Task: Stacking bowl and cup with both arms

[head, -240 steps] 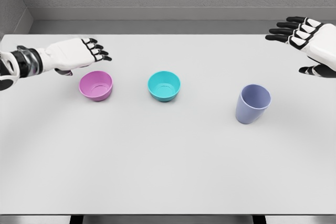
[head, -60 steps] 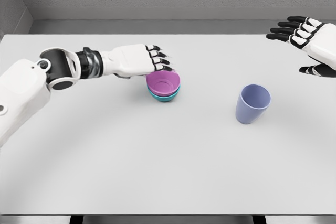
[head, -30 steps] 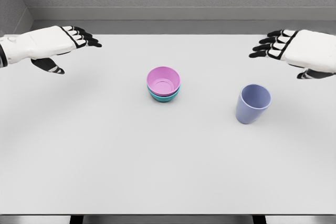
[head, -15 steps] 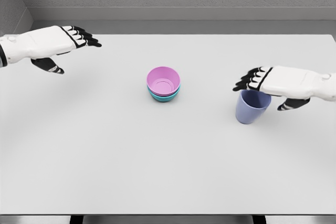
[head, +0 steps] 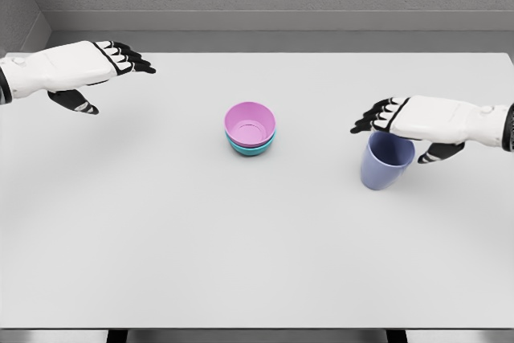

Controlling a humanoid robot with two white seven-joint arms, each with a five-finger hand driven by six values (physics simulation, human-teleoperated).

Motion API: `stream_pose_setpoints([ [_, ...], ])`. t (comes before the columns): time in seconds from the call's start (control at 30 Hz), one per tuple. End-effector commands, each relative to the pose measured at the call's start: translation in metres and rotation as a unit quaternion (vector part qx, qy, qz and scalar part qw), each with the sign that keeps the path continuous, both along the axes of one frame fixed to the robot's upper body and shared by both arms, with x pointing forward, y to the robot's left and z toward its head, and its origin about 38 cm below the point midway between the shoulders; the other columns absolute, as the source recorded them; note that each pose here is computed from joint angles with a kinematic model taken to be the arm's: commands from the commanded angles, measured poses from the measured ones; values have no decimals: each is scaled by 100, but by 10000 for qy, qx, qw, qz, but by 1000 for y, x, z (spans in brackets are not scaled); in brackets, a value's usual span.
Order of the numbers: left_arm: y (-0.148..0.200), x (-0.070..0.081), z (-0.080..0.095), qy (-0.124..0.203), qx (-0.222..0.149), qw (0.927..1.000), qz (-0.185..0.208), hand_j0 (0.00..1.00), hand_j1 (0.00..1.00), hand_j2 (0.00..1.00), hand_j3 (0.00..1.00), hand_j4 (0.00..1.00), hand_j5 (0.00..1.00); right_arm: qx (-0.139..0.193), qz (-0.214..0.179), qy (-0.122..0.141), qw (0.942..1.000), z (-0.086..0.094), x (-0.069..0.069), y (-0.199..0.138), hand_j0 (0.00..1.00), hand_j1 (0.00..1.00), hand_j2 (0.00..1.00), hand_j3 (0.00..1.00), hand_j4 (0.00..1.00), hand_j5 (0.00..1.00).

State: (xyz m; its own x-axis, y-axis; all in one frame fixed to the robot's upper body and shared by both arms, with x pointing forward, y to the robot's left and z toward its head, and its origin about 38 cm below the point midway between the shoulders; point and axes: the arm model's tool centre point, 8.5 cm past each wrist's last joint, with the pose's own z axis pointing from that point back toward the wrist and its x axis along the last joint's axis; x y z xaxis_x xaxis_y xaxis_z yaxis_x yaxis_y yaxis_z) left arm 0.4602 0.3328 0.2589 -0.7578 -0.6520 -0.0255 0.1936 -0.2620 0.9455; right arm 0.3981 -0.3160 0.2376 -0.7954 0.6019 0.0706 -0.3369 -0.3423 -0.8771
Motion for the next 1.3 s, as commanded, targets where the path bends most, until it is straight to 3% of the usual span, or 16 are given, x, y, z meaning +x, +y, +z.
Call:
stream_pose_setpoints([
  [0.0, 0, 0, 1, -2, -30, 10000, 4, 100, 100, 100, 100, 100, 100, 6, -45, 135, 9999, -9, 1, -1, 100, 100, 100, 100, 100, 100],
  [0.53, 0, 0, 2, -19, -50, 10000, 8, 100, 100, 100, 100, 100, 100, -16, -62, 286, 9996, -21, 2, -1, 100, 100, 100, 100, 100, 100],
  [0.57, 0, 0, 2, -16, -50, 10000, 15, 100, 100, 100, 100, 100, 100, -21, -64, 301, 9995, -22, 2, -1, 99, 99, 99, 99, 99, 99],
  [0.6, 0, 0, 2, -19, -50, 10000, 8, 100, 100, 100, 100, 100, 100, -41, -48, 298, 9995, -23, 1, -1, 86, 86, 86, 86, 86, 86],
  [0.67, 0, 0, 2, -18, -42, 10000, 15, 100, 100, 100, 100, 100, 100, -55, -23, 285, 9996, -22, 1, 0, 71, 71, 71, 71, 71, 71],
  [0.73, 0, 0, 1, -13, -43, 10000, 9, 100, 100, 100, 100, 100, 100, -56, -22, 279, 9996, -22, 1, 0, 67, 67, 67, 67, 67, 67],
  [1.27, 1, -1, 1, -25, -52, 10000, 25, 100, 100, 100, 100, 100, 100, 0, 17, 3, 10000, -2, 7, 2, 65, 65, 65, 65, 65, 65],
])
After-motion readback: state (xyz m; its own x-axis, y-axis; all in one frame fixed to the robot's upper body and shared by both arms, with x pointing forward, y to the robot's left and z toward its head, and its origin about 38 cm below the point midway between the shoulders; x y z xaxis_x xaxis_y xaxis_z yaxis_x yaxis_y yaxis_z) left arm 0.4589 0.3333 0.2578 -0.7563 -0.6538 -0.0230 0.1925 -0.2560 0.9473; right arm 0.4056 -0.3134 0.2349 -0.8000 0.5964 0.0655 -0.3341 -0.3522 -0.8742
